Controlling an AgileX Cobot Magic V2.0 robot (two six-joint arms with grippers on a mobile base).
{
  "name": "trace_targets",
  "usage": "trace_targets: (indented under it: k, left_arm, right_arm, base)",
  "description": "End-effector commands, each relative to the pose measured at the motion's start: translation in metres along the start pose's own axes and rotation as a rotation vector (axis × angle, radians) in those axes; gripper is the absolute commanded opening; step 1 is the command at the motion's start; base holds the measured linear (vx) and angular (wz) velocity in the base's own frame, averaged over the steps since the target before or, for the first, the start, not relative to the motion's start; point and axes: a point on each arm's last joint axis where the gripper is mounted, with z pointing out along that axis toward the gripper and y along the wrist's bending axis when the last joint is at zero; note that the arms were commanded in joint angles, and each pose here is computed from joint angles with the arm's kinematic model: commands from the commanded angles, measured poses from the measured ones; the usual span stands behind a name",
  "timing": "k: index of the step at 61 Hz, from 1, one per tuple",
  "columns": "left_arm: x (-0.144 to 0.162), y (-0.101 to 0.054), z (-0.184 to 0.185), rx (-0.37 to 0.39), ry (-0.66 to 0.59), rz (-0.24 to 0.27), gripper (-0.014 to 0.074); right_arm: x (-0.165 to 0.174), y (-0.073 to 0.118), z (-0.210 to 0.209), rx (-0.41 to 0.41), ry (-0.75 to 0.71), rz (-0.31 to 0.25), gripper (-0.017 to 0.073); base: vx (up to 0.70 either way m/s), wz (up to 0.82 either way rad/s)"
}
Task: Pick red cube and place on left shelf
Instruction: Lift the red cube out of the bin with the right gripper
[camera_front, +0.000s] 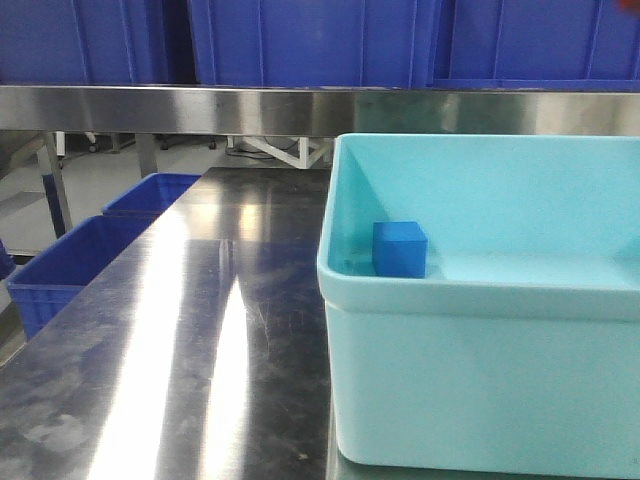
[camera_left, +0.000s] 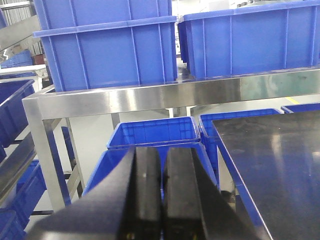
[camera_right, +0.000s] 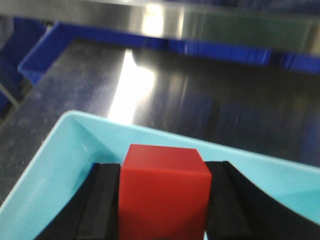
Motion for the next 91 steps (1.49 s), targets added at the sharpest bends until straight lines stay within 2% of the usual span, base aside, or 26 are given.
trace_targets:
  k: [1, 15, 22, 33, 91]
  left_arm:
    - [0.0, 0.0, 0.001, -0.004, -0.053, -0.001, 0.0106]
    - [0.0, 0.0, 0.001, -0.004, -0.053, -0.001, 0.0106]
    - [0.0, 0.0, 0.001, -0.004, -0.053, -0.001, 0.0106]
    - [0.0, 0.0, 0.001, -0.004, -0.053, -0.001, 0.0106]
    - [0.0, 0.0, 0.001, -0.004, -0.053, -0.001, 0.0106]
  right_arm:
    - [-0.015, -0.003, -0.028, 0.012, -0.182, -0.028, 0.0057]
    - [0.022, -0.027, -0.076, 0.168, -0.309, 0.02, 0.0057]
    - [0.046, -0.032, -0.094, 0.232, -0.364, 0.035, 0.0057]
    - [0.073, -0.033, -0.107, 0.281, -0.421, 0.042, 0.0057]
    - [0.082, -0.034, -0.108, 0.293, -0.42, 0.045, 0.0057]
  base:
    - [0.0, 0.0]
    - [0.0, 0.0]
    - [0.0, 0.0]
    - [0.0, 0.0]
    - [0.0, 0.0]
